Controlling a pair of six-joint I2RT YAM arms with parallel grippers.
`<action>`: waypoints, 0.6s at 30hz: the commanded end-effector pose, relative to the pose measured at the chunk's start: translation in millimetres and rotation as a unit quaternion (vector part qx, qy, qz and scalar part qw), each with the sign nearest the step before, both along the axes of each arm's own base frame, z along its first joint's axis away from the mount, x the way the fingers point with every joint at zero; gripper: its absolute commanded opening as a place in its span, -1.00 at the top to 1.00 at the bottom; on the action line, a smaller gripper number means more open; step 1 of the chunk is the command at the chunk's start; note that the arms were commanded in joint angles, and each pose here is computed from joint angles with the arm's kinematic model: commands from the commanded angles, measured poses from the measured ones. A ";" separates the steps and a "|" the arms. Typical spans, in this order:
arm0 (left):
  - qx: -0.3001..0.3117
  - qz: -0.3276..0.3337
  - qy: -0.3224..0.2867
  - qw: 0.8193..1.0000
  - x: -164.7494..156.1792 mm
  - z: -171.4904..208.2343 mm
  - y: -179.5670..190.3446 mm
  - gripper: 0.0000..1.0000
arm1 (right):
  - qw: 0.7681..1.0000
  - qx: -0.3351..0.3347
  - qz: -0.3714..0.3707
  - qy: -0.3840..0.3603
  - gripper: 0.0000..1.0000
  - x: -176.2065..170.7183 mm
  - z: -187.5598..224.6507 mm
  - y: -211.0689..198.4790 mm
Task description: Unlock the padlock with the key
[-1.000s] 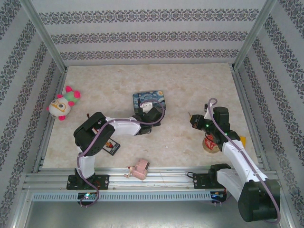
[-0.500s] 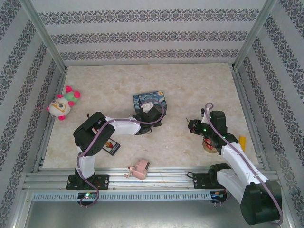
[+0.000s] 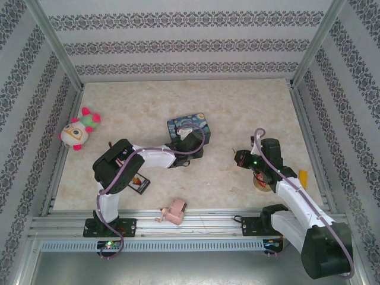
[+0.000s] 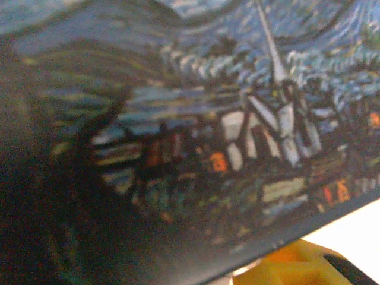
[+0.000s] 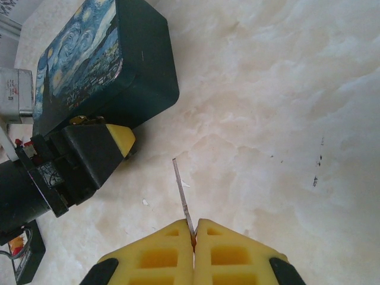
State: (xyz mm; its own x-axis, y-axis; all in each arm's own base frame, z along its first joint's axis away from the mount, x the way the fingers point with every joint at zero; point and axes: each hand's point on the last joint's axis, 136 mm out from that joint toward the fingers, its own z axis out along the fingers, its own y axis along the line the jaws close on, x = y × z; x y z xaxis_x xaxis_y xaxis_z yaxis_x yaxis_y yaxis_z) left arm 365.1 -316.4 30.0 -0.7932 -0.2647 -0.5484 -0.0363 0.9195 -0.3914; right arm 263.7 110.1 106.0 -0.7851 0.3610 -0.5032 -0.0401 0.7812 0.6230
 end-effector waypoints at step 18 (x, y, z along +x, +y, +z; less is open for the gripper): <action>-0.064 -0.082 -0.039 0.994 -1.9 11.4 0.0 -0.65 | 1.000 -0.015 0.008 -0.010 1.00 2.3 4.5 1.5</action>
State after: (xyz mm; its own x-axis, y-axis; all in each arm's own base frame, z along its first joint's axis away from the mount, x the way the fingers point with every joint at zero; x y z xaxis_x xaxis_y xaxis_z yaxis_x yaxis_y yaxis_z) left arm 358.9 -330.0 42.7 -0.7976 -0.2125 -0.5645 0.1362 0.8483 -0.5117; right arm 263.7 109.8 104.6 -0.7869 0.3567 -0.5035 -0.0398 0.7849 0.6183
